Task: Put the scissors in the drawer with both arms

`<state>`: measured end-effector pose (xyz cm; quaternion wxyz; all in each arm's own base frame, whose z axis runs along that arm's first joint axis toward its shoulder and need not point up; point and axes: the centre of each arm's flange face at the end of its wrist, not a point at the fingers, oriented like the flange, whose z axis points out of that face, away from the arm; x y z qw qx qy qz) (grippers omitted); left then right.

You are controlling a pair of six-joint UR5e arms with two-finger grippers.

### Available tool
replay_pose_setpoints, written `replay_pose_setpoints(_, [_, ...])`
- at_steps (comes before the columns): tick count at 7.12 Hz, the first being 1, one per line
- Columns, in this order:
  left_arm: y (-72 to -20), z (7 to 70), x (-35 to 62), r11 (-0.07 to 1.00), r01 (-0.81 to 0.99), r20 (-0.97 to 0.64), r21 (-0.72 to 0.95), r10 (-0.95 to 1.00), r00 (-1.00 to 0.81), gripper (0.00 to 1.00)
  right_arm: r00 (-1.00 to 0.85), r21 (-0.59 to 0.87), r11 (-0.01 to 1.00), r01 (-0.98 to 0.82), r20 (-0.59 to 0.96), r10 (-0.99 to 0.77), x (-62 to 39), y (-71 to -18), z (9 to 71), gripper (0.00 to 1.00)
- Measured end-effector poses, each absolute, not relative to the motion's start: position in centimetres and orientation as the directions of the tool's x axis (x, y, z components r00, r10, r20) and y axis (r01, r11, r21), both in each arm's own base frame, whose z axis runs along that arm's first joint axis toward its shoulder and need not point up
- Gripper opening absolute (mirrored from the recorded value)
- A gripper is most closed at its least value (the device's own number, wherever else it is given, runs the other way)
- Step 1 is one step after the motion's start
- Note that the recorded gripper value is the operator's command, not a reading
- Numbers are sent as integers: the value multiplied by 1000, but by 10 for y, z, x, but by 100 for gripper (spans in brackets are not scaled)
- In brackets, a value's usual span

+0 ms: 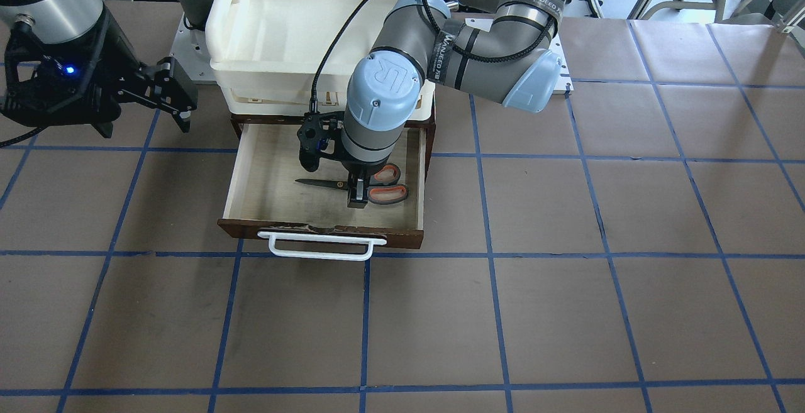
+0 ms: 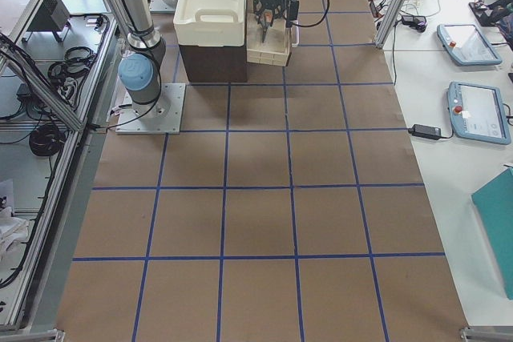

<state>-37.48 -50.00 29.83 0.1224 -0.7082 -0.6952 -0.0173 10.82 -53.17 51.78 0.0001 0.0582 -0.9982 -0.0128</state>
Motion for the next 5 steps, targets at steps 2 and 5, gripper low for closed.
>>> replay_pose_setpoints(2, [-499, 320, -374, -8, 987, 162, -159, 986, 34, 100, -992, 28, 992, -122, 5, -122, 108, -533, 516, 100])
replay_pose_setpoints(5, [-494, 414, -354, 62, 981, 107, -186, 993, -43, 100, -992, 41, 991, -124, 2, -124, 104, -534, 512, 100])
